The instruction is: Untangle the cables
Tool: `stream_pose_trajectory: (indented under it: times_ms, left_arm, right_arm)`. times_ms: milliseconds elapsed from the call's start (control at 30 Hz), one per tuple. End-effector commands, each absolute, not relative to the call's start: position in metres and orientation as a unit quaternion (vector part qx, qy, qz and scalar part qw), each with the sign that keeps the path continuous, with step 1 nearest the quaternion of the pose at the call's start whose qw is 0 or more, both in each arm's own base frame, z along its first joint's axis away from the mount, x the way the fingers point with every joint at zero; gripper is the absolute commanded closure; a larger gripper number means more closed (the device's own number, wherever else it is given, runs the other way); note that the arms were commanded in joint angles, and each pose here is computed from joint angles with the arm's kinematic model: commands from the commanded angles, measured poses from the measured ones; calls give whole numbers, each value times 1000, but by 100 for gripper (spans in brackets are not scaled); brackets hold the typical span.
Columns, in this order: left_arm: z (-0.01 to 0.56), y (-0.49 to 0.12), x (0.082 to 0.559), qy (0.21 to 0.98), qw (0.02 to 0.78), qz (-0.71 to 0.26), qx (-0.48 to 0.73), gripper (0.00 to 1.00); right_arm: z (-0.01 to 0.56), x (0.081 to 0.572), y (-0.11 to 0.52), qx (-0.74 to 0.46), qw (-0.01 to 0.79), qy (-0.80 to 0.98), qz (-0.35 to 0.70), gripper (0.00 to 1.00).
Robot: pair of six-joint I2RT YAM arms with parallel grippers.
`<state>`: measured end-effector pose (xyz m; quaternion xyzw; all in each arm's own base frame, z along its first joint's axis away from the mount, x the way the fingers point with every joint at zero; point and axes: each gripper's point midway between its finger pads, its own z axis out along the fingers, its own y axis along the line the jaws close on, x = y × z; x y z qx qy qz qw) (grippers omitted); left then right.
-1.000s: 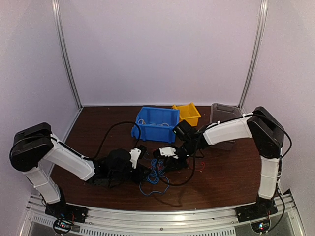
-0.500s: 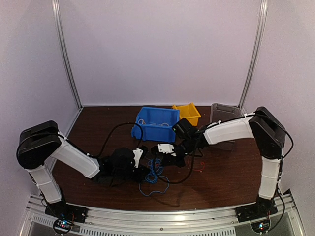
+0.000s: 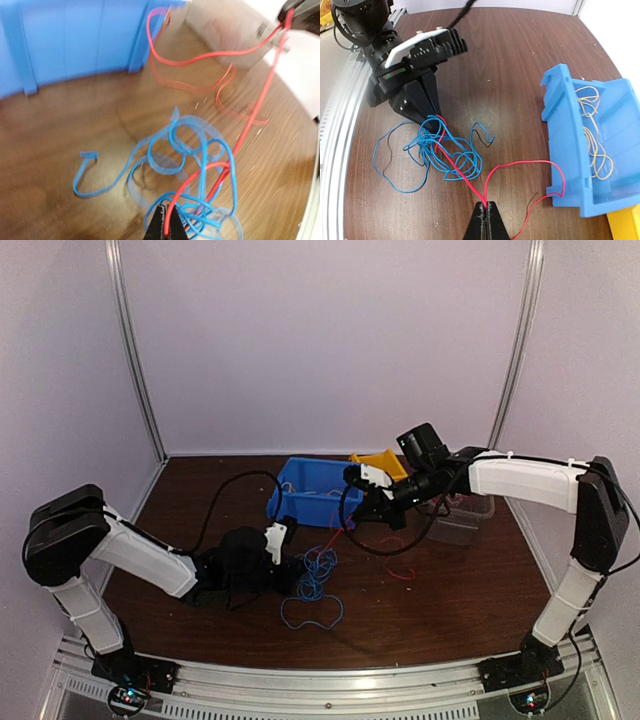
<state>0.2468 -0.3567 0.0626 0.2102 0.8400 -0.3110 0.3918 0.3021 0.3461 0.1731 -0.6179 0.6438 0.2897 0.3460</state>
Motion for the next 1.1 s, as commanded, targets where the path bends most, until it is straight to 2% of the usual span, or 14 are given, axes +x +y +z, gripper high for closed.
stream_pose_trajectory:
  times_ms: [0,233,367,467,600,733,900,1067]
  left_arm:
    - [34,-328,243,873,362,-254,202,100]
    - [29,-312,251,886,355,-229,190,100]
    - [36,-312,253,882,365,-222,201,100]
    - [39,-306,255,883,372,-207,200,85]
    - [38,-289,255,891,372,-170,194,64]
    - [55,-281,250,877,396,-185,200,59]
    - [84,-288,257,856,432,-189,211,58]
    - [142,-328,251,781,492,-277,268,56]
  right_arm:
    - [259,339,308,-559,430,646,292,100]
    - [352,364,248,-511,511,637,268,100]
    - [312,339,260,-545,462,642,279,100]
    - [267,316,274,-569,418,650,281,100]
    - [277,305,280,-567,414,644,304,100]
    - [318,302,286,-575,434,624,303,100]
    - [378,293,294,-582,466,591,307,100]
    - [420,298,299,-570,501,575,306,100]
